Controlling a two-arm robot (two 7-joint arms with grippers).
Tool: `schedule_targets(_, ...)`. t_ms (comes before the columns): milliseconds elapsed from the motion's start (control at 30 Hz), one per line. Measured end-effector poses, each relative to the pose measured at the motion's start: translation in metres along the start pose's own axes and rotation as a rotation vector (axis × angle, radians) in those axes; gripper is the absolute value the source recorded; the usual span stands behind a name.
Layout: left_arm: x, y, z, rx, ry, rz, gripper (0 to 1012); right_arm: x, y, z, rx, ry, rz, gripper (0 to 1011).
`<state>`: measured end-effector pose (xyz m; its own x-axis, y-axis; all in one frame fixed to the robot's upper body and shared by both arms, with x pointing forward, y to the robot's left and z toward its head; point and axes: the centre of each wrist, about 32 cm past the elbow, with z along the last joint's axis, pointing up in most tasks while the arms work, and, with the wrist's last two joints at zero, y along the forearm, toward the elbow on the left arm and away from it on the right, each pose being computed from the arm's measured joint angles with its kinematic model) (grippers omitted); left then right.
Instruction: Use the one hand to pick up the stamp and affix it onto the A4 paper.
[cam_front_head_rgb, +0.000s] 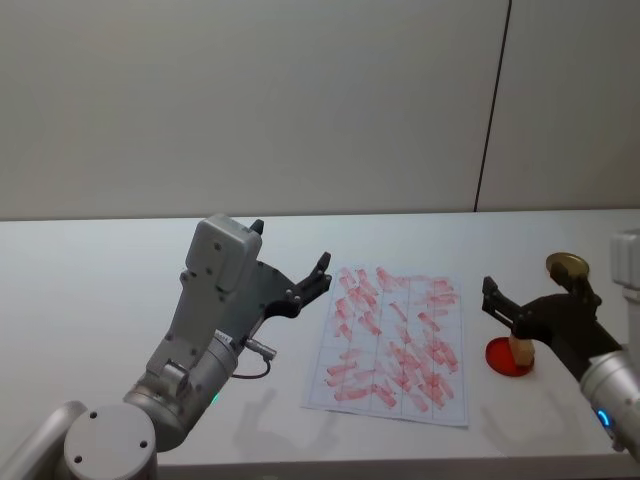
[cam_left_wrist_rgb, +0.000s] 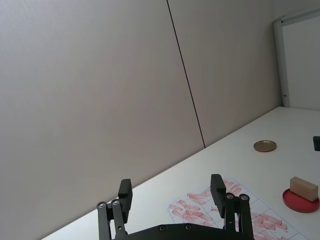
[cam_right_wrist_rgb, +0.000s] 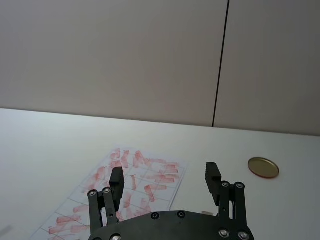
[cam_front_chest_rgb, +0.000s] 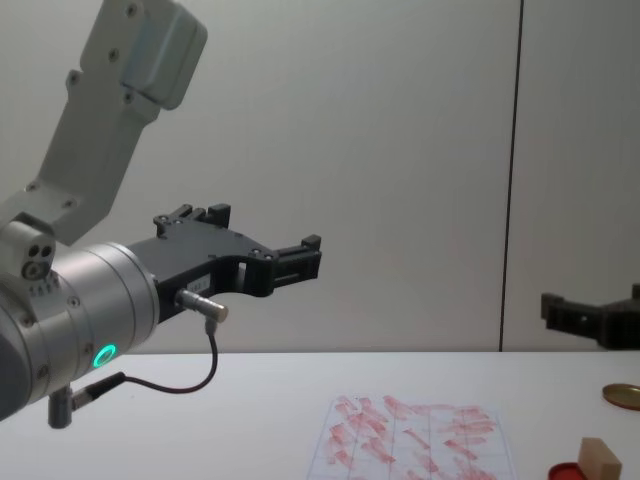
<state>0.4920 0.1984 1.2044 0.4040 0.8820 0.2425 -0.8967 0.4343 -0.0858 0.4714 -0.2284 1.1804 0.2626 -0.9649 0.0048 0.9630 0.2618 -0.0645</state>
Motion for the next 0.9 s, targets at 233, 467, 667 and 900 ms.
schedule_targets(233, 0.0000, 0.0000, 0.0000, 0.000, 0.000, 0.000, 993, 0.005, 0.016, -0.006, -0.067, 0.029, -0.048, 1001)
schedule_targets(467, 0.0000, 0.0000, 0.0000, 0.000, 0.000, 0.000, 993, 0.011, 0.032, -0.014, -0.134, 0.060, -0.099, 1001)
schedule_targets(667, 0.0000, 0.0000, 0.0000, 0.000, 0.000, 0.000, 993, 0.015, 0.042, -0.020, -0.180, 0.077, -0.132, 1001)
schedule_targets(900, 0.0000, 0.0000, 0.0000, 0.000, 0.000, 0.000, 993, 0.019, 0.056, -0.029, -0.236, 0.102, -0.159, 1001)
